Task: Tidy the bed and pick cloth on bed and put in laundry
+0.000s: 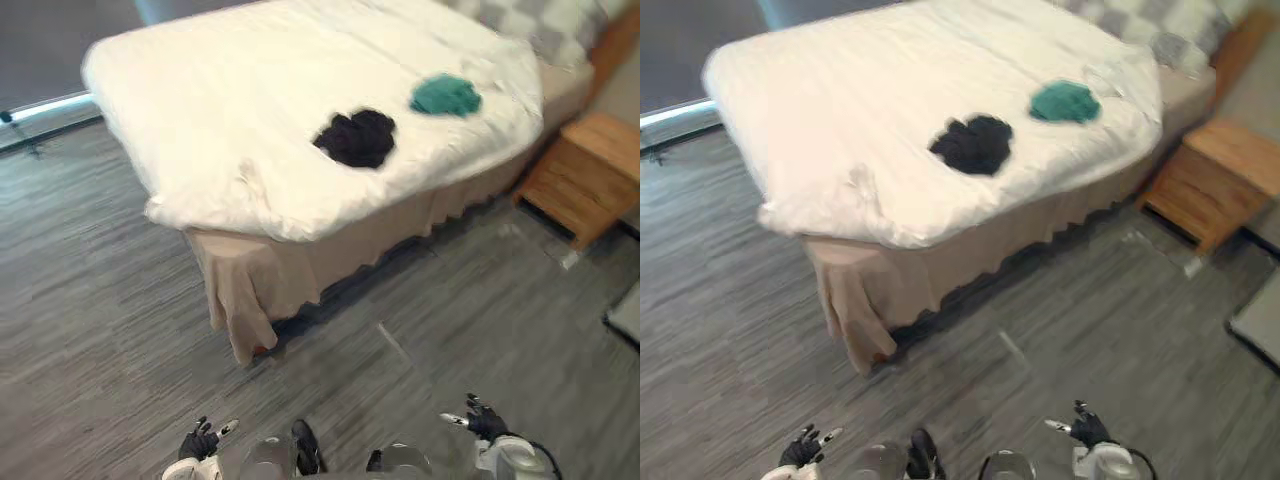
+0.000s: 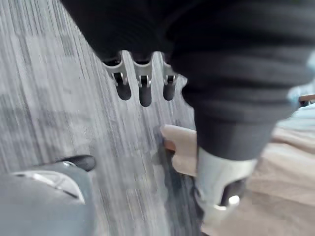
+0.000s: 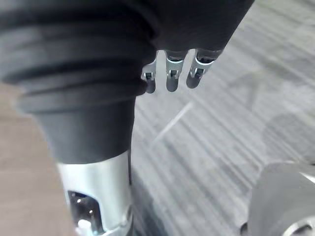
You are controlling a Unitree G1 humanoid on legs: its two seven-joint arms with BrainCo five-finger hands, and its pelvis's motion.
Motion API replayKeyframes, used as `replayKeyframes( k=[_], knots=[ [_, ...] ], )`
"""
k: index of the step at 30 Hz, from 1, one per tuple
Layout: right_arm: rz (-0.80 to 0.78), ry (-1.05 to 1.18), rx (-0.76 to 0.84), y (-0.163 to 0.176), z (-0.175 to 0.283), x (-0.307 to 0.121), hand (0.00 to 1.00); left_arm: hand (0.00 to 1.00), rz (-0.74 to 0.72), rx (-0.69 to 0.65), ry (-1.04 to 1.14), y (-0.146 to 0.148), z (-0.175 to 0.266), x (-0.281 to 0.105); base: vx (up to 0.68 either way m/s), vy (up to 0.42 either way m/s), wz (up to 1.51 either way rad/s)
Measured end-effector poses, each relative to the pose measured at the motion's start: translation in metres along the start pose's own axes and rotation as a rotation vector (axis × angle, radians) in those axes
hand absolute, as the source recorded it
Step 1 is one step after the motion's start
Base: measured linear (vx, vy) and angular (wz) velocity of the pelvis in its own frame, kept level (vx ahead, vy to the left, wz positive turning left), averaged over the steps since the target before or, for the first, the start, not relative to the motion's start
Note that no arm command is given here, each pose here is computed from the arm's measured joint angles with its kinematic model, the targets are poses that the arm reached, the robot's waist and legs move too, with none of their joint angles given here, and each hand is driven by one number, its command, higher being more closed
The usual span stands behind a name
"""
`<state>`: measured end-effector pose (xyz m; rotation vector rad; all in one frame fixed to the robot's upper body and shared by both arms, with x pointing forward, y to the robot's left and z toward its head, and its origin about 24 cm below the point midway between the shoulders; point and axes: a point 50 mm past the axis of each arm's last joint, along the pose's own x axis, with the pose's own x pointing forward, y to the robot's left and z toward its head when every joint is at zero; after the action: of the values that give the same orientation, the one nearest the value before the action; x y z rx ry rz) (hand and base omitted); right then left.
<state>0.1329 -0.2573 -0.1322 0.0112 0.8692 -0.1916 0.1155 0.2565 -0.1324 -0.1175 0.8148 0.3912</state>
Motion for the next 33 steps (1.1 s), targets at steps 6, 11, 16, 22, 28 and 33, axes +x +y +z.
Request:
replayKeyframes(
  k=[6,11,16,22,28,33],
  knots=[
    [0.04,0.139,0.069,0.025,-0.037,-0.009,0.0,0.0,0.096,0.001,0.043,0.03,-0.01,-0.008,0.46,-0.416,1.08],
    [-0.011,0.129,0.105,-0.006,-0.016,-0.004,0.0,0.0,0.001,-0.115,0.113,-0.009,-0.041,-0.016,0.26,-0.298,0.26],
    [-0.036,0.164,0.184,-0.007,-0.029,-0.008,0.0,0.0,-0.024,-0.12,0.082,-0.021,-0.031,-0.01,0.08,-0.062,0.06],
    [-0.067,0.266,0.263,-0.005,-0.065,-0.023,0.0,0.0,0.161,-0.161,0.004,0.013,-0.011,-0.005,-0.01,0.042,0.18],
    [-0.09,0.329,0.283,-0.003,-0.093,-0.041,0.0,0.0,0.459,-0.091,-0.529,0.124,0.124,-0.027,0.0,0.01,-0.01],
    [-0.089,0.339,0.238,0.001,-0.096,-0.043,0.0,0.0,0.355,0.022,-0.955,0.102,0.238,-0.051,-0.01,0.005,-0.07]
  ],
)
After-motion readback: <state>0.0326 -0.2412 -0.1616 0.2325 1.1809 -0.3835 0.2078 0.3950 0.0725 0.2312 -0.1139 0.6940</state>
